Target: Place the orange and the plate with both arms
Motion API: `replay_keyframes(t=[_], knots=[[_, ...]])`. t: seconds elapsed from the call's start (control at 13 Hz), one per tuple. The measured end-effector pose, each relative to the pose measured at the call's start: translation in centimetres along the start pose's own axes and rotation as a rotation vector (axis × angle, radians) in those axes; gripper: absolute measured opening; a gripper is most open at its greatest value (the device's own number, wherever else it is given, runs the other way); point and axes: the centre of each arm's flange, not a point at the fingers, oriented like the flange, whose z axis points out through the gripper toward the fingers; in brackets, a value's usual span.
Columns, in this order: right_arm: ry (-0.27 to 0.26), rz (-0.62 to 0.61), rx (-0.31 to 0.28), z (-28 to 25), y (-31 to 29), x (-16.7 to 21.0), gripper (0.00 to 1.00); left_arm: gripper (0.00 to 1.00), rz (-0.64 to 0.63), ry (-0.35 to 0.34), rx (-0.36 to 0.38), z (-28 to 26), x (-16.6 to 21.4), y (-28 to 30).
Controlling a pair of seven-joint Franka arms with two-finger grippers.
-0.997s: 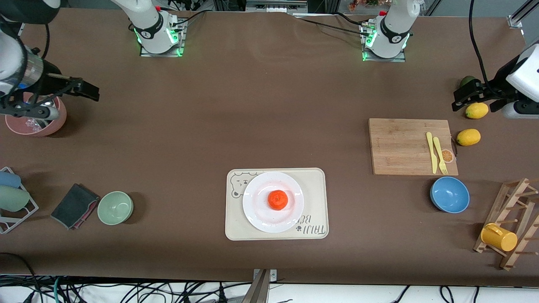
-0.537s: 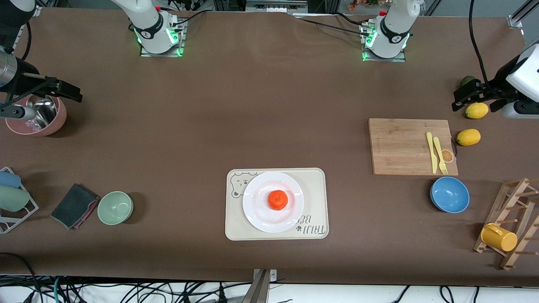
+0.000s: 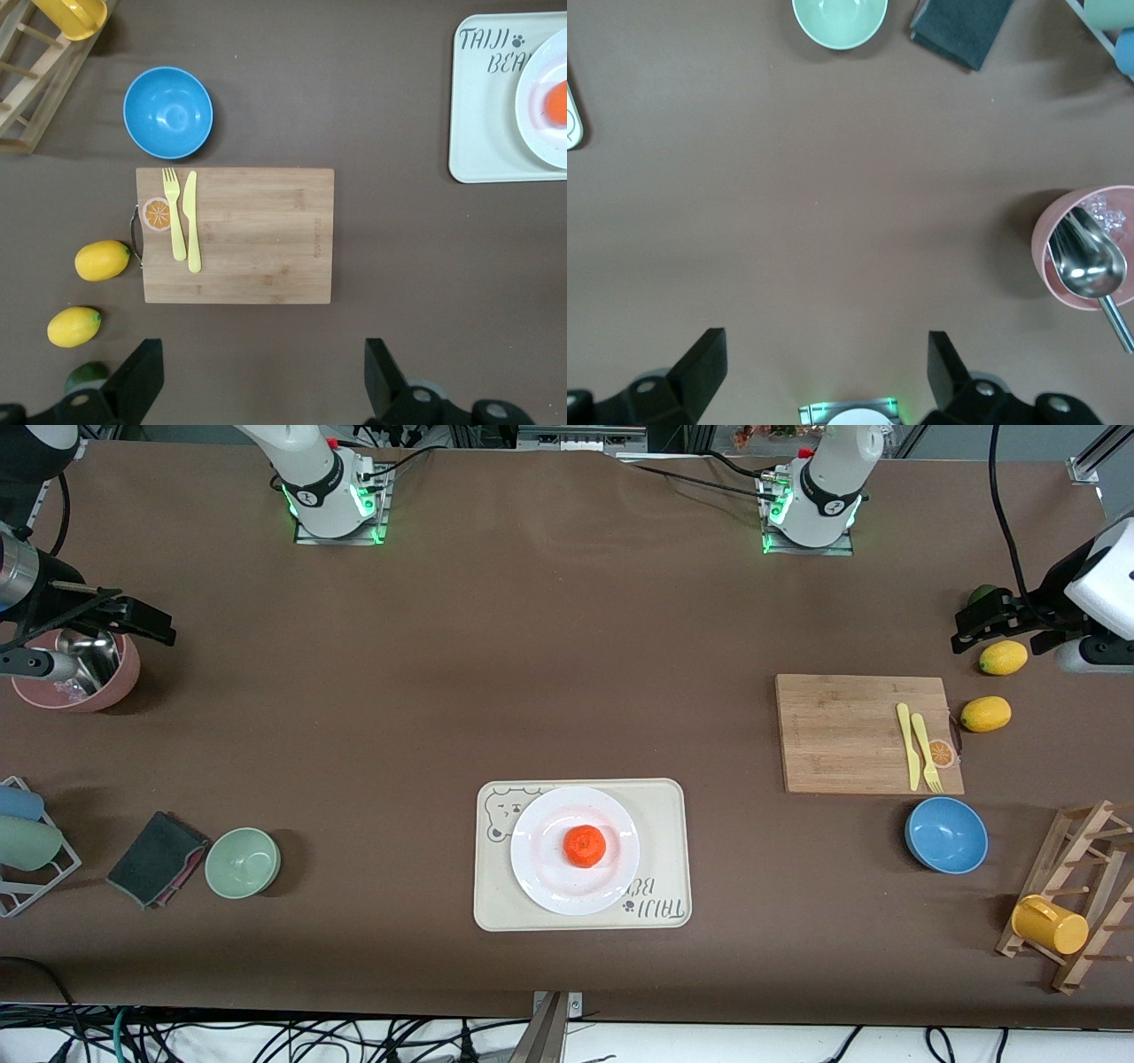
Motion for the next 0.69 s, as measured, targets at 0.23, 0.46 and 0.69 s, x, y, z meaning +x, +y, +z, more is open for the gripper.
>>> replay_keyframes(t=[0.23, 0.46, 0.69], knots=[[0.015, 0.0, 0.001, -0.13, -0.03, 0.16, 1.0, 1.0, 0.0, -0.015, 0.001, 0.19, -0.23, -0.02], [0.016, -0.003, 0.002, -0.13, -0.2, 0.16, 1.0, 1.0, -0.001, -0.02, 0.001, 0.36, -0.26, -0.05], [0.016, -0.005, 0.001, -0.12, -0.3, 0.15, 1.0, 1.0, -0.002, -0.021, 0.001, 0.41, -0.26, -0.11]])
